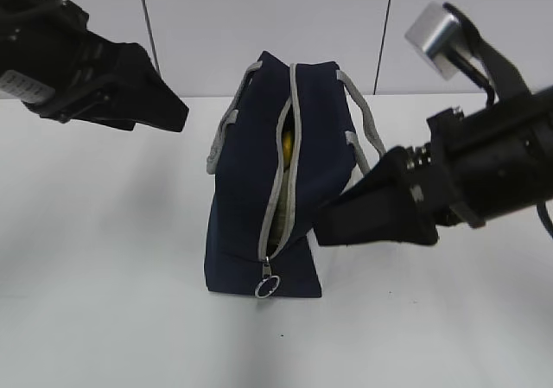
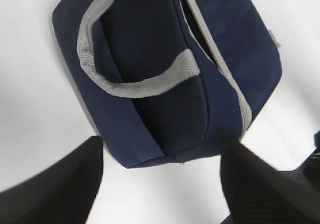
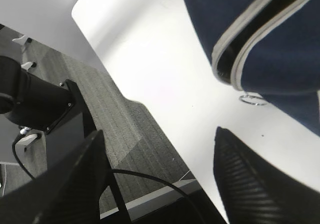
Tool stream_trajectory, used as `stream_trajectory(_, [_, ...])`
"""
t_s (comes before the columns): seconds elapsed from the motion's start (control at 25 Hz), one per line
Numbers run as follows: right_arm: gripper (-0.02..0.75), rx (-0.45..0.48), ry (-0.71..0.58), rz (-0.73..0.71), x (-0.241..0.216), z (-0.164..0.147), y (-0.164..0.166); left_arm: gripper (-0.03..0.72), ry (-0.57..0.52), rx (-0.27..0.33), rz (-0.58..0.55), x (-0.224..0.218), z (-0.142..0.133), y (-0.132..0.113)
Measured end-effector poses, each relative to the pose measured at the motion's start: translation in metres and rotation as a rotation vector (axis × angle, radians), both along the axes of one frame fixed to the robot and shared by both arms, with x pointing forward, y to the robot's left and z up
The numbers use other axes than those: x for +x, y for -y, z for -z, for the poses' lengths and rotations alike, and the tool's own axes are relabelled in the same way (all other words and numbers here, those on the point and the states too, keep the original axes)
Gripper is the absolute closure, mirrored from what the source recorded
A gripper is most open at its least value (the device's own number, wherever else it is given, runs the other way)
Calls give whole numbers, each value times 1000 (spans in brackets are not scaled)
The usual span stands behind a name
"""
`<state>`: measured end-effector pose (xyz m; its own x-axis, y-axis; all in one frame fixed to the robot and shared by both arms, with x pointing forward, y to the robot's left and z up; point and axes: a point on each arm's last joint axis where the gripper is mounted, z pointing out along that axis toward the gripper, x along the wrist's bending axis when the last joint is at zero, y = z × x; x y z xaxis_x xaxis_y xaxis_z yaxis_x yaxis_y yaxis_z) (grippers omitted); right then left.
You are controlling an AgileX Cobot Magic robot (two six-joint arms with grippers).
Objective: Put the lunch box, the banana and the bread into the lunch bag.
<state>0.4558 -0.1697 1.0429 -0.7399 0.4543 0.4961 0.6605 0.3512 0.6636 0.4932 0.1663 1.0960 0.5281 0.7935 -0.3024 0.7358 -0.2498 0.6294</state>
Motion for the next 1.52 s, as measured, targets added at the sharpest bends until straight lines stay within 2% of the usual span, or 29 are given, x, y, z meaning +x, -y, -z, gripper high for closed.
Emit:
stream_trajectory(0.2, [239,-12,8,-74,-10,29,1,201,36,-4,3,-17,-8,-7])
stream_trajectory(0.4, [239,-76,107,-241,-8,49,2,201,29,1,8,-20,-7,-8])
stream_trajectory(0.56, [239,-77,98,-268,-3,61,0,201,21,5,12,-21,-6,-8])
stream_trajectory(0.68, [239,-63,145,-301,2,68,-3,201,21,6,12,-21,-6,-8])
stream_trajectory(0.92, [239,-143,230,-378,4,93,-25,201,23,6,12,-21,-6,-9])
stream_trajectory(1.04, [239,-165,262,-335,10,102,-34,201,24,9,13,-21,-6,-9])
stream_trajectory(1.52, [239,-72,267,-175,31,130,-48,202,32,32,16,-21,-5,-10])
